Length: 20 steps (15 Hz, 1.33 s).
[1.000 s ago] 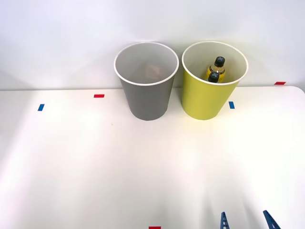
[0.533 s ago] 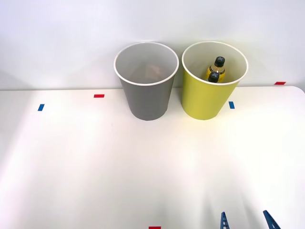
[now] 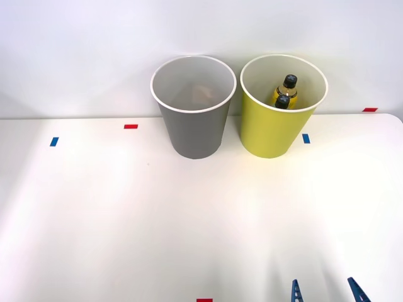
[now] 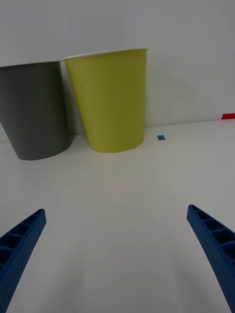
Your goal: Put cans in the gray bin, plastic bottles in the light green bin
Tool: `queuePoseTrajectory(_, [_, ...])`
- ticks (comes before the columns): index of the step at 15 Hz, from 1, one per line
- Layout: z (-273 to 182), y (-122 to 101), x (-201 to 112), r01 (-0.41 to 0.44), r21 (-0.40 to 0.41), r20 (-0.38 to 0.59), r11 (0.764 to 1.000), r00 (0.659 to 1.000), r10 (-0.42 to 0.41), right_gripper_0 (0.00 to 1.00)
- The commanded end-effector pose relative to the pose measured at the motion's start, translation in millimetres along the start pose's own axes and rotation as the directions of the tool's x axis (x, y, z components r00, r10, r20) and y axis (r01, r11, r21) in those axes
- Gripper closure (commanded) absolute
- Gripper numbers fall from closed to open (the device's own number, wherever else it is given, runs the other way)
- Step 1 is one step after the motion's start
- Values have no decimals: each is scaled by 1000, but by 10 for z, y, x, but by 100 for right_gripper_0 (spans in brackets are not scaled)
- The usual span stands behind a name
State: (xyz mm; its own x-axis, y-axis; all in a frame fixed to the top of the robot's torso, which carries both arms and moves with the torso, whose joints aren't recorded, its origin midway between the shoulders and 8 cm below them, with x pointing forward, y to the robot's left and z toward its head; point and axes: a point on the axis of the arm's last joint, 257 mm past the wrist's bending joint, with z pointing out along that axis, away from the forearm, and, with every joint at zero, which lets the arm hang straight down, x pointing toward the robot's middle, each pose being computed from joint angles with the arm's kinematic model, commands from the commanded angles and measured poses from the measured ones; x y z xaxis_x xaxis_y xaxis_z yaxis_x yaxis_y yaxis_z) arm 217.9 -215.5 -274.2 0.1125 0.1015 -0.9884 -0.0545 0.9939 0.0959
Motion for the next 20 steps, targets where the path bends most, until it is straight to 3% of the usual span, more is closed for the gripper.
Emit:
queuePoseTrajectory(1, [0,0,0,0,0,0,1000,1000,0,0])
queuePoseTrajectory(20, [0,0,0,0,0,0,1000,1000,0,0])
